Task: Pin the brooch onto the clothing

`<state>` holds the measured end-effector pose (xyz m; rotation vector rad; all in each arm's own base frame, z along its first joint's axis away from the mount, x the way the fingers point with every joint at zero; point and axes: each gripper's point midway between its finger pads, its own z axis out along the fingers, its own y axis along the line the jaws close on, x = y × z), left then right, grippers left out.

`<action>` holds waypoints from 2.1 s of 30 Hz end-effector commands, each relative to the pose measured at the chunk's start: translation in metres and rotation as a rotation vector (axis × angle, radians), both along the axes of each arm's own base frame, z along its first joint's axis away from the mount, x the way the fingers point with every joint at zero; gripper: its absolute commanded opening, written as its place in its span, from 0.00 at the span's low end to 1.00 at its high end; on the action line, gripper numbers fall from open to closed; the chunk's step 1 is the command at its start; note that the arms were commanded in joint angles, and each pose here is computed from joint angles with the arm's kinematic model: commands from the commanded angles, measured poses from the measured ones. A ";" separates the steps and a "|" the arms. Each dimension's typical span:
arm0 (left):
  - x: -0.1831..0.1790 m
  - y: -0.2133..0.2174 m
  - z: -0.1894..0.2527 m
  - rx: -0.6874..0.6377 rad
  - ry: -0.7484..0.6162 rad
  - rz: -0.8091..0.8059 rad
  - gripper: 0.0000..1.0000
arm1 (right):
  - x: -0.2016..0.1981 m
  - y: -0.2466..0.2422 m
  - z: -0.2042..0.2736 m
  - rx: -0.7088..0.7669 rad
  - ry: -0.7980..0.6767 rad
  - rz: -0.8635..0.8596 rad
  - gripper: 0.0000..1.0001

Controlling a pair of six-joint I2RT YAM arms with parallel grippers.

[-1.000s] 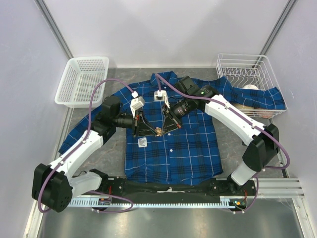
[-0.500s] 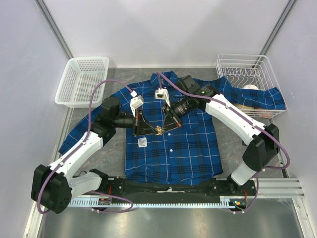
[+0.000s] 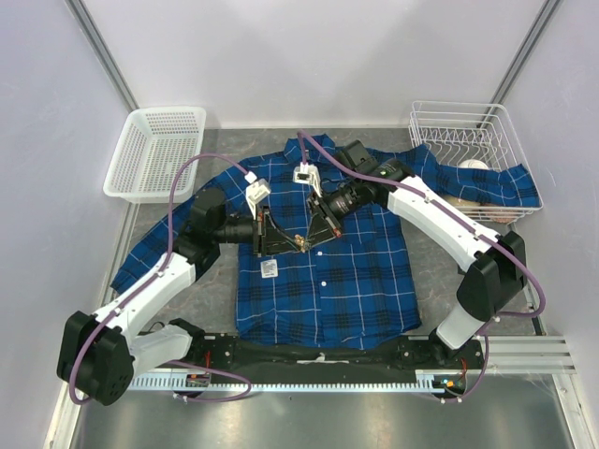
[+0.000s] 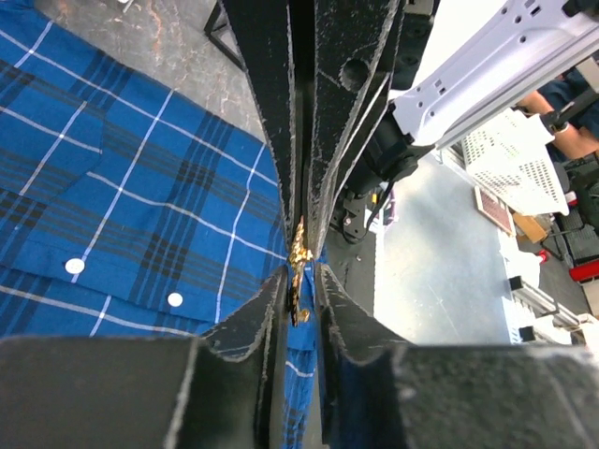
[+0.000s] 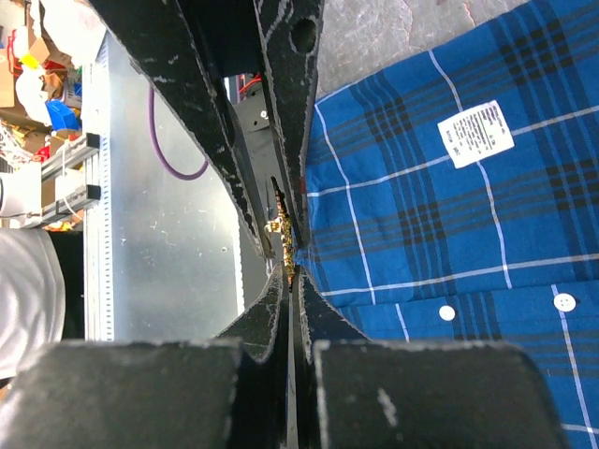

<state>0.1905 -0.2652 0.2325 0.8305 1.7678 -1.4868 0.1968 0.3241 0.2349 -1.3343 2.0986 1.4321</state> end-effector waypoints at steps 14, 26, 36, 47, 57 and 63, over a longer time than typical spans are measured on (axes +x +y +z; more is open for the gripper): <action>0.013 0.018 0.049 -0.077 -0.120 0.068 0.56 | 0.001 0.005 0.018 0.100 -0.105 0.050 0.00; 0.001 0.046 0.043 -0.080 -0.356 0.107 0.53 | 0.019 0.014 0.062 0.272 -0.229 -0.029 0.00; 0.003 0.036 0.059 -0.143 -0.480 0.045 0.53 | 0.013 0.020 0.088 0.378 -0.194 -0.065 0.00; 0.014 0.026 0.077 -0.179 -0.487 0.082 0.37 | 0.005 0.018 0.086 0.393 -0.183 -0.067 0.00; 0.010 0.023 0.086 -0.198 -0.476 0.066 0.34 | 0.006 0.018 0.080 0.383 -0.182 -0.078 0.00; 0.014 0.022 0.080 -0.186 -0.420 0.079 0.04 | 0.007 0.018 0.080 0.386 -0.188 -0.080 0.00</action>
